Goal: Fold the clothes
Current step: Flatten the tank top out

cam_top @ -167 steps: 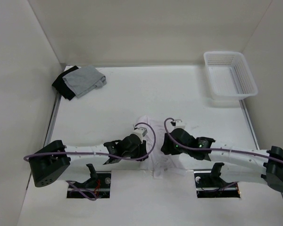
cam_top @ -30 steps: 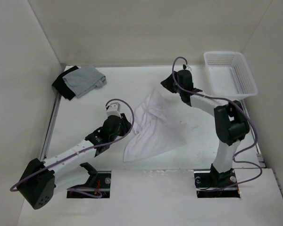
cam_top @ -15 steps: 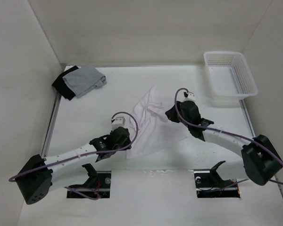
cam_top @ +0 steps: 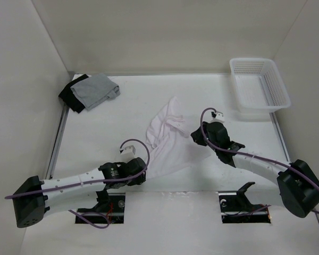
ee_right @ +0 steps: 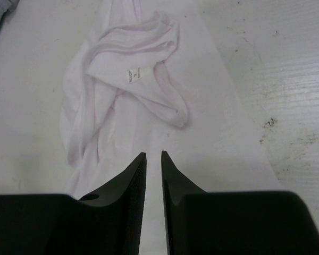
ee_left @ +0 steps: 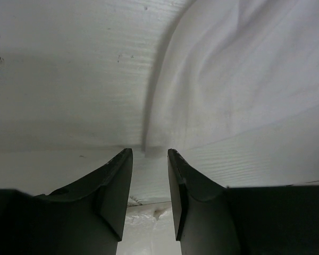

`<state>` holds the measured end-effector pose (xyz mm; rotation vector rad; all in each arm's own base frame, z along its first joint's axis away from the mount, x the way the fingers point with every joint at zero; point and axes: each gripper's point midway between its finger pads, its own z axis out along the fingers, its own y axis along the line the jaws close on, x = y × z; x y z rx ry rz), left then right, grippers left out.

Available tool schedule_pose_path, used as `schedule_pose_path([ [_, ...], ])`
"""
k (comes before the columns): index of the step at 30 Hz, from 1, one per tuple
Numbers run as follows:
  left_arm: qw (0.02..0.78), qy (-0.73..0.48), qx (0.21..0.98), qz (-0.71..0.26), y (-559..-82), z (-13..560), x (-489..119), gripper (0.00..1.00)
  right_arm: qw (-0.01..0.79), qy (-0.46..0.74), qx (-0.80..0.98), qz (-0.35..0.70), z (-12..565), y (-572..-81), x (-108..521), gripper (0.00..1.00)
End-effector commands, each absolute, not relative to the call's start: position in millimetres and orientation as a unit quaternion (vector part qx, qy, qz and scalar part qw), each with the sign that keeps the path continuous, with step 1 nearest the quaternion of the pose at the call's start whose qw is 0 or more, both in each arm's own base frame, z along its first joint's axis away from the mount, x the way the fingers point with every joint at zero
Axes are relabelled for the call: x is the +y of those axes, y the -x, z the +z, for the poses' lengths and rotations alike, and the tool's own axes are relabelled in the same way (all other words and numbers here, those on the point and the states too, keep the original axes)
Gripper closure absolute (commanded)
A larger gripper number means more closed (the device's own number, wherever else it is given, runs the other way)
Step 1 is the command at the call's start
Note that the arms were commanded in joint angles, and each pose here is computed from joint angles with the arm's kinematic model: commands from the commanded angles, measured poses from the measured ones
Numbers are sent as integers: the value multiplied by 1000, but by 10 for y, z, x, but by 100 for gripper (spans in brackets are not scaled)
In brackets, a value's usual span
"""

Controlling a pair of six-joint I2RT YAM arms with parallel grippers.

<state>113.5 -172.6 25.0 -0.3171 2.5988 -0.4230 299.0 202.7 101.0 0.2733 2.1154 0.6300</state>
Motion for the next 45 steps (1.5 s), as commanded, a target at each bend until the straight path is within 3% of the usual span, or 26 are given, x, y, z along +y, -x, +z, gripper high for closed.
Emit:
schedule_pose_path([
  [1, 227, 139, 949, -167, -1070, 193, -1738, 68, 468, -106, 832, 277, 1208, -3047, 2102, 78],
  [11, 238, 157, 943, -172, -1190, 86, -1716, 71, 461, -109, 834, 284, 1169, -2960, 2128, 73],
  [13, 237, 155, 943, -177, -1191, 72, -1735, 76, 460, -112, 833, 287, 1167, -2942, 2117, 72],
  [15, 235, 148, 944, -180, -1187, 71, -1749, 87, 460, -114, 832, 287, 1173, -2915, 2099, 70],
  [19, 266, 144, 929, -212, -1308, 346, -1812, 98, 464, -124, 829, 285, 1181, -2844, 2009, 56],
  [23, 362, 163, 888, -234, -1668, 957, -1680, 98, 448, -141, 846, 253, 1003, -2724, 1826, 52],
  [26, 401, 193, 869, -215, -1847, 1097, -1447, 98, 423, -154, 863, 231, 859, -2579, 1724, 52],
  [34, 431, 285, 832, -202, -2101, 1049, -963, 97, 371, -143, 900, 177, 568, -2151, 1724, 52],
  [40, 388, 275, 850, -226, -2095, 775, -1058, 97, 346, -119, 921, 133, 393, -2061, 1740, 54],
  [45, 387, 265, 850, -239, -2087, 728, -1100, 97, 329, -81, 926, 166, 441, -1941, 2093, 54],
])
